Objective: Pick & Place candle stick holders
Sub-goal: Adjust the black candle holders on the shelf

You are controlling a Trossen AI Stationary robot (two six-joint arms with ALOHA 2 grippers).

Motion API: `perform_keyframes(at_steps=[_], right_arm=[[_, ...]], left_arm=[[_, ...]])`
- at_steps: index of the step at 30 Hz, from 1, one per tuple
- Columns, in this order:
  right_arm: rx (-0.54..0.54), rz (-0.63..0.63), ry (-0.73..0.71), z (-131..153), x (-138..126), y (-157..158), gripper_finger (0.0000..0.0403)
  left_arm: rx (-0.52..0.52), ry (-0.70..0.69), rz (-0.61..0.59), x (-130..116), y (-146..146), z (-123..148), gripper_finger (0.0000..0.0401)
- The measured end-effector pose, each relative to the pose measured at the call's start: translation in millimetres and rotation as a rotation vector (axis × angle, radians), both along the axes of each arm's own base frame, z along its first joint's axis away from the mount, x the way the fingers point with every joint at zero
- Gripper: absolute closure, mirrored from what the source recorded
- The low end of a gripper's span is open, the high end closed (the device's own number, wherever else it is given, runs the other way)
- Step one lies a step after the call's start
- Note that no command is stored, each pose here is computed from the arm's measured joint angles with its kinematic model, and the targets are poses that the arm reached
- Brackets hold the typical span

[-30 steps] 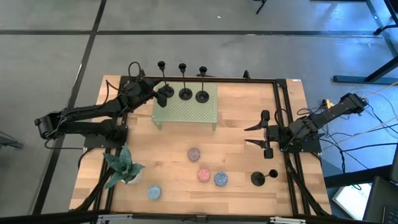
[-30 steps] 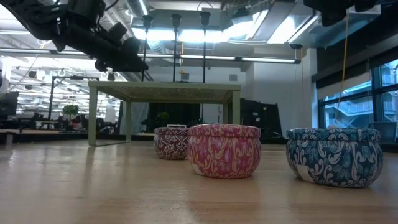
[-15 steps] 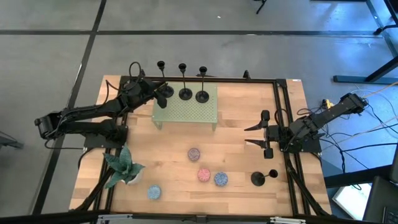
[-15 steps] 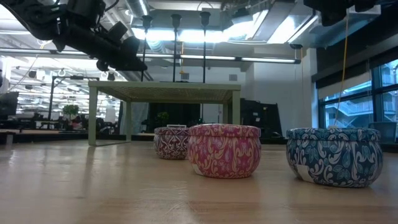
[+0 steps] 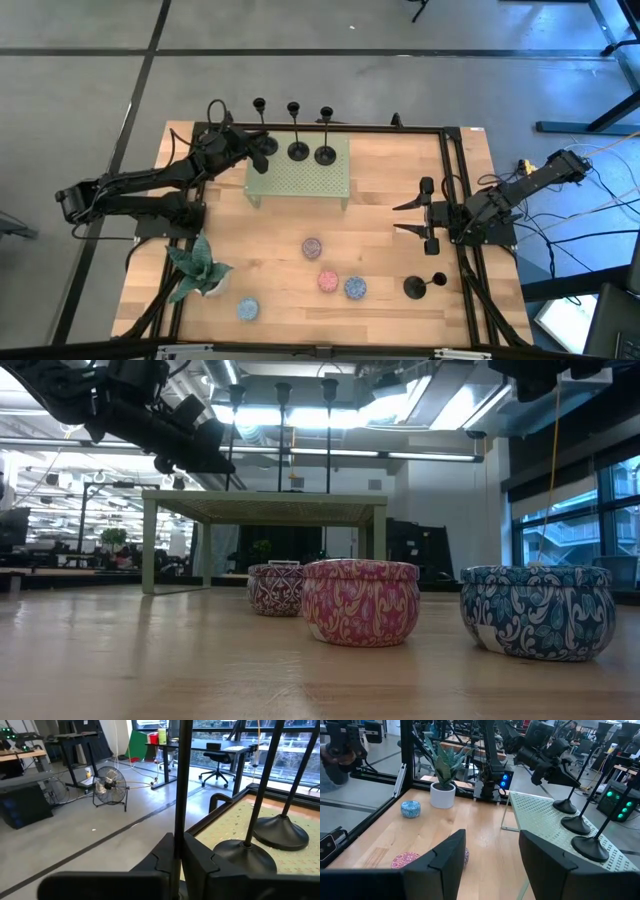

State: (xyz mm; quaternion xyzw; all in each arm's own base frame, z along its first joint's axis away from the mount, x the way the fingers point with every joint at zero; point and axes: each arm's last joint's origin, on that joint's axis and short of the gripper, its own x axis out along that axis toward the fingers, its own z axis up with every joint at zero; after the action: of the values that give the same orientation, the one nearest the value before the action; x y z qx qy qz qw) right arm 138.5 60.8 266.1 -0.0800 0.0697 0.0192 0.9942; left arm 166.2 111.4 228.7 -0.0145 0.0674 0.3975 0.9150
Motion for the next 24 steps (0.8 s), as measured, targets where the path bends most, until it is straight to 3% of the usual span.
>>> perform_keyframes(at_steps=[8, 14, 24], right_arm=[[0.003, 0.0, 0.001, 0, 0, 0, 0.0214], [0.008, 0.029, 0.007, -1, 0, 1, 0.0214], [0.011, 0.041, 0.008, -1, 0, 1, 0.0214]], left_arm=[[0.003, -0.058, 0.004, -8, -5, 10, 0.0386], [-0.065, -0.037, 0.016, -17, -11, 8, 0.0384], [-0.081, -0.026, 0.038, -17, -10, 6, 0.0384]])
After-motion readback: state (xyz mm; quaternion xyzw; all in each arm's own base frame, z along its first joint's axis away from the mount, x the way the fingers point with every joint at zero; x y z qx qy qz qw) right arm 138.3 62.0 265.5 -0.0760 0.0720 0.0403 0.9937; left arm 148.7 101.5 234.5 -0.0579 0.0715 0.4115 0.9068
